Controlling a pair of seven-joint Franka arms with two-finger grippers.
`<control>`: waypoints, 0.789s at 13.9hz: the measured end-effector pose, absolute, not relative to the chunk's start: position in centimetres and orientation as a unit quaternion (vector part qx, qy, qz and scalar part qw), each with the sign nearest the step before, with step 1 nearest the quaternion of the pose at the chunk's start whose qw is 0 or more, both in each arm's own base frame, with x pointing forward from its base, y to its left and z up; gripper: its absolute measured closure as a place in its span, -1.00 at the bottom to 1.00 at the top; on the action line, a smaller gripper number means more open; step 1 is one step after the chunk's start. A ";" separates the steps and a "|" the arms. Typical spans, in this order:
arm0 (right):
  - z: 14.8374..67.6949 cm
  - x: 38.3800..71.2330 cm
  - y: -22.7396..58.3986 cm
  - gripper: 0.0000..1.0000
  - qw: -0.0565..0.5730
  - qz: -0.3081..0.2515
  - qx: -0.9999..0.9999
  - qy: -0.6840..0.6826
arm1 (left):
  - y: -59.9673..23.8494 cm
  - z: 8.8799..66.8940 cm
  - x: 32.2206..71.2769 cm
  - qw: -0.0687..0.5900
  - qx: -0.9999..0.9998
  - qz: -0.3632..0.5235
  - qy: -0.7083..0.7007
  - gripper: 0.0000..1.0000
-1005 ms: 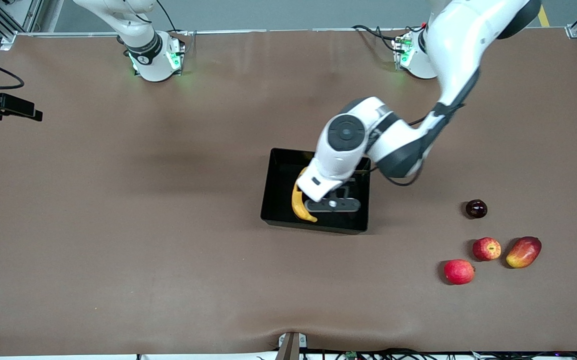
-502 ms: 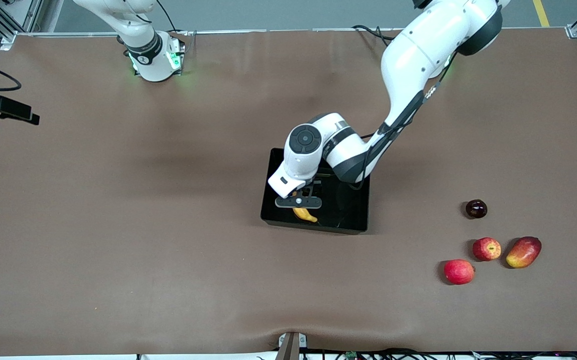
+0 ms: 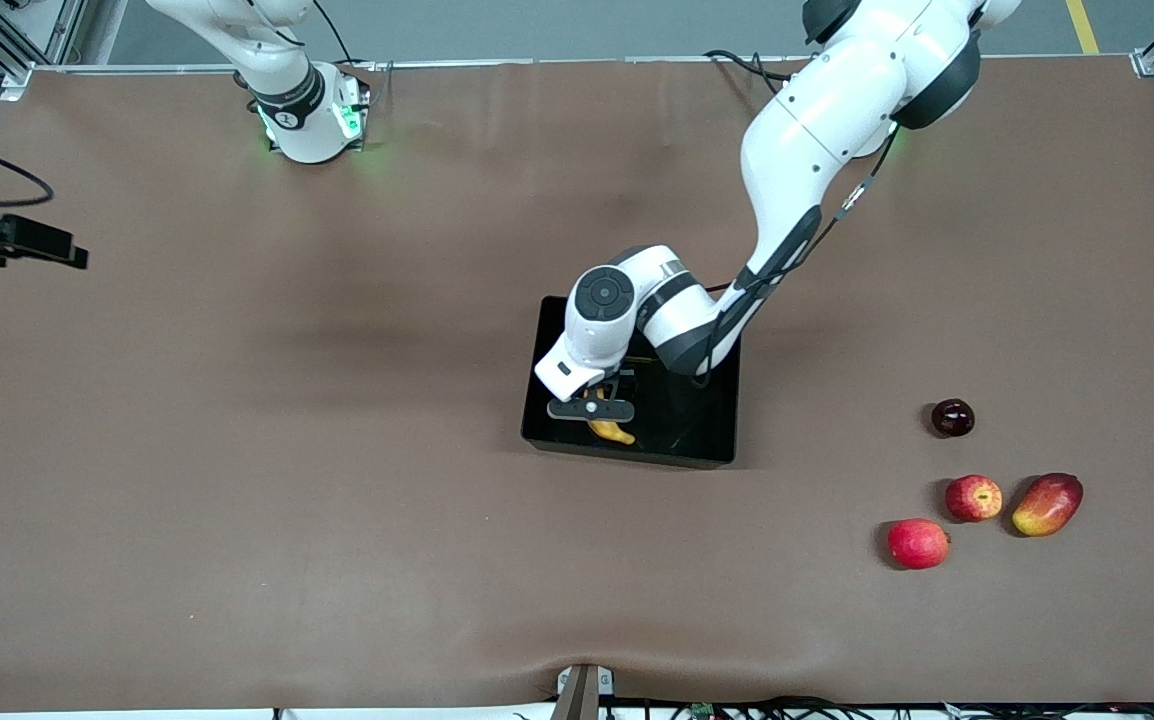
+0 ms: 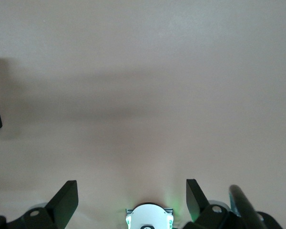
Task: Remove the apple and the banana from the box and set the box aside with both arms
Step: 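Grasp the banana with the left gripper while the right gripper reaches in, then lift the banana out while the right gripper reaches the tray rim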
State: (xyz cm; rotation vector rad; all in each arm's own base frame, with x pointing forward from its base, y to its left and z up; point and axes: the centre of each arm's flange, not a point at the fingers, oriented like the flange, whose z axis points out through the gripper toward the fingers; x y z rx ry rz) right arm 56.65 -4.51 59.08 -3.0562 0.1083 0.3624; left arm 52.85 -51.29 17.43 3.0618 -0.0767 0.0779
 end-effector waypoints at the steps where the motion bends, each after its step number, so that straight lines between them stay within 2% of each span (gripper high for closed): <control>1: 57.6 57.6 -4.1 -1.00 0.031 0.125 -0.991 0.034 | -51.5 17.4 52.7 0.039 0.999 0.026 -0.021 -1.00; 3: 53.5 59.6 -3.3 -1.00 0.032 0.141 -0.989 0.030 | -51.5 17.4 52.7 0.038 0.999 0.027 -0.016 -0.99; 4: 50.8 60.5 -3.0 -1.00 0.032 0.156 -0.987 0.029 | -51.3 17.4 52.9 0.037 0.999 0.028 -0.015 -0.86; 5: 47.9 61.5 -2.5 -1.00 0.032 0.171 -0.984 0.028 | -51.3 17.4 53.0 0.037 0.999 0.028 -0.014 -0.86; 6: 45.4 62.3 -1.9 -1.00 0.032 0.181 -0.983 0.026 | -51.2 17.4 53.0 0.037 0.999 0.029 -0.013 -0.77; 10: 39.4 62.6 -1.0 -1.00 0.027 0.216 -0.975 0.039 | -51.3 18.7 53.5 0.037 0.999 0.035 -0.012 0.15; 11: 38.2 62.3 -1.3 -1.00 0.027 0.220 -0.974 0.043 | -51.3 19.4 53.7 0.034 0.999 0.037 -0.011 0.27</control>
